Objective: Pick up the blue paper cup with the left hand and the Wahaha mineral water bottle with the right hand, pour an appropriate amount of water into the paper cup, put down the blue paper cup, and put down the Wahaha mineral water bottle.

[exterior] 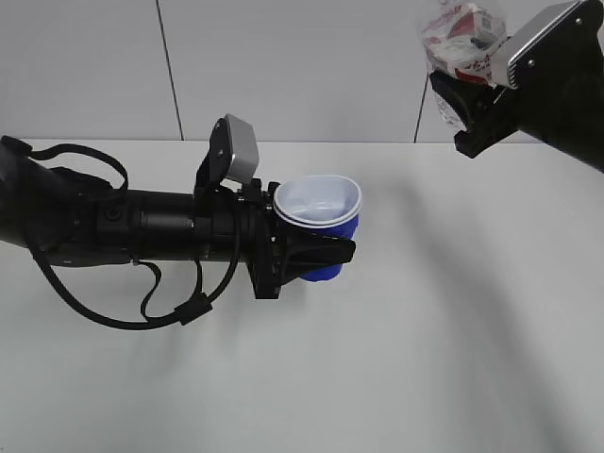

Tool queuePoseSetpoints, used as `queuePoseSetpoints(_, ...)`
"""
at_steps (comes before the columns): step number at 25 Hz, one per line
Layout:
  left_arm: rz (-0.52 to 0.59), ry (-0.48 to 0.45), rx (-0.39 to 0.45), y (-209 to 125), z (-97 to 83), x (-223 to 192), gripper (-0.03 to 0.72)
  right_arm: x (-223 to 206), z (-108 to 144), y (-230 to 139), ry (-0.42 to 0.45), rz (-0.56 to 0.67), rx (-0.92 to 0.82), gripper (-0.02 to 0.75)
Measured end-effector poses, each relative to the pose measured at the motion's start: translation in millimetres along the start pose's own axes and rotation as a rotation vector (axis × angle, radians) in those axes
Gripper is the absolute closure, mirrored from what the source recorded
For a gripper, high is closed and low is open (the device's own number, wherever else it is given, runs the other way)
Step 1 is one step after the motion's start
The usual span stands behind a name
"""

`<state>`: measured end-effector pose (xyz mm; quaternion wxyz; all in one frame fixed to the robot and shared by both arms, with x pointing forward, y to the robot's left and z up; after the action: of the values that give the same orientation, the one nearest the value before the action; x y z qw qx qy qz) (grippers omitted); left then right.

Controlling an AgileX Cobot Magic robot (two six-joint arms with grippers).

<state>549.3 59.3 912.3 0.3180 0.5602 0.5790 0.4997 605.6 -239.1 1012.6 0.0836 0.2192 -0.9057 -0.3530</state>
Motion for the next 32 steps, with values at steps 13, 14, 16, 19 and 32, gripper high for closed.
queuePoseSetpoints(13, -0.034, -0.009, 0.010, 11.5, -0.7, -11.8, 0.291, -4.4, 19.0, -8.1, 0.119, -0.030, 0.247, 0.290)
queuePoseSetpoints(14, -0.031, -0.008, 0.014, 9.7, 0.1, -12.4, 0.291, -4.4, 19.0, -7.9, 0.118, -0.033, 0.262, 0.290)
queuePoseSetpoints(16, -0.024, -0.007, 0.024, 5.5, 1.4, -13.7, 0.291, -4.4, 18.6, -6.8, 0.112, -0.044, 0.290, 0.290)
queuePoseSetpoints(19, -0.016, -0.016, 0.038, 0.4, 0.1, -17.3, 0.291, -4.5, 18.1, -6.1, 0.106, -0.053, 0.318, 0.290)
queuePoseSetpoints(32, -0.010, -0.046, 0.058, -6.1, -10.2, -29.4, 0.293, -4.5, 15.5, -1.6, 0.064, -0.100, 0.517, 0.290)
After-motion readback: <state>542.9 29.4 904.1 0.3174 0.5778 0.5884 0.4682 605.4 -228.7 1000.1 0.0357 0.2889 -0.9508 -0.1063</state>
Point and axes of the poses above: a point on each arm's last joint axis where the gripper is mounted, x pointing back along that axis away from the gripper, z along the wrist's bending axis when the last joint is at zero, y = z × x, the point moved 1 cm from there along -x, pointing out along that axis toward the gripper, and after that the axes turned 13 degrees about x, right-handed, at the moved point
